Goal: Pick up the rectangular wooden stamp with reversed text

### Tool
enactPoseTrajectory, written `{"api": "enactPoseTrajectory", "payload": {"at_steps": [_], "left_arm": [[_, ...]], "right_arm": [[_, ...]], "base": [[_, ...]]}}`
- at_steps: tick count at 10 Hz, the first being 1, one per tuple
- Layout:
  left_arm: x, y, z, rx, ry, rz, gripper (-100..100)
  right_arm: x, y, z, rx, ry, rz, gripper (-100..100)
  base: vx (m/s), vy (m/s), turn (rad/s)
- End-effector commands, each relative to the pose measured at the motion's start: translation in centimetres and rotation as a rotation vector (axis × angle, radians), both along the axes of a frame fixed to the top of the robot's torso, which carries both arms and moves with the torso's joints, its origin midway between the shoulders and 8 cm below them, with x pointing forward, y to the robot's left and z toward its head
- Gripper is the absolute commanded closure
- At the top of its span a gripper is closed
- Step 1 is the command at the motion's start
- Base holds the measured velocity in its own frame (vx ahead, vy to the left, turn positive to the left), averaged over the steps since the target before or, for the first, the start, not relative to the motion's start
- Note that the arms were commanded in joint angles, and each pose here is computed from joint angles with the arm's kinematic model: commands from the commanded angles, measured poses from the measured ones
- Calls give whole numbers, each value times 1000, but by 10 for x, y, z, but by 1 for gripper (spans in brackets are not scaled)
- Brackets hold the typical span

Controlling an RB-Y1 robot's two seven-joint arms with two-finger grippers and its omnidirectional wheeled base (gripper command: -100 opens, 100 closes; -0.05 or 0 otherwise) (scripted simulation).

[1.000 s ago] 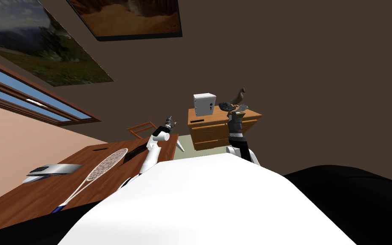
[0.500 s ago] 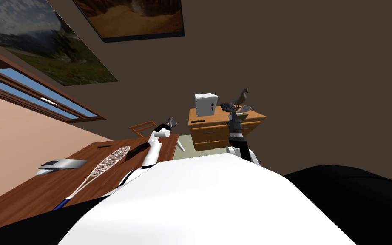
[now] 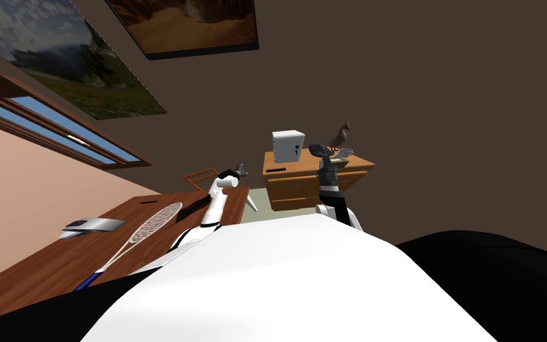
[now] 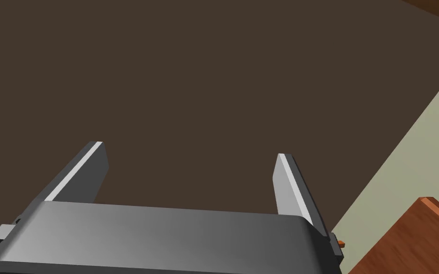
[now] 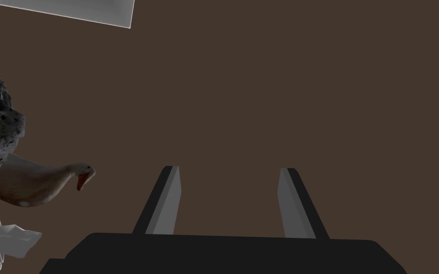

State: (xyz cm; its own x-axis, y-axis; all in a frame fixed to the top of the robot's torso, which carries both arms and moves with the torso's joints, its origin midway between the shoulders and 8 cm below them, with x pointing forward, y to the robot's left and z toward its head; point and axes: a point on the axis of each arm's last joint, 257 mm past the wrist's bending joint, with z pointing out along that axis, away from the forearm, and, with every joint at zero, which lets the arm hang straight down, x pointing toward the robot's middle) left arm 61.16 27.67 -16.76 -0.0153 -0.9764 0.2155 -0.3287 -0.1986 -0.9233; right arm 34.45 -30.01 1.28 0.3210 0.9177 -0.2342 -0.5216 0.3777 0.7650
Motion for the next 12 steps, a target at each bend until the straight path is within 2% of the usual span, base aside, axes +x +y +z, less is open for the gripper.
{"api": "enactPoseTrajectory", "payload": {"at_steps": [1,5,6,8,9,11,12], "left_arm": [[2,-1,-9,4,48,0,-100],[6,-2,-21,11,136,0,-100],[12,-3,-23,12,173,-1,-100],[10,-4,-27,17,208,-2,-100],[16,-6,-28,19,242,-4,-100],[12,-7,-31,24,275,-6,-100],[17,-10,-30,27,310,-9,-100]], "right_arm": [[0,0,0,0,0,0,0],[0,0,0,0,0,0,0],[0,0,0,0,0,0,0],[0,0,0,0,0,0,0],[0,0,0,0,0,0,0],[0,0,0,0,0,0,0],[0,0,0,0,0,0,0]], "base": [[24,-49,54],[11,-38,33],[15,-46,73],[13,-43,27],[24,-50,65],[12,-41,31],[12,-54,64]]}}
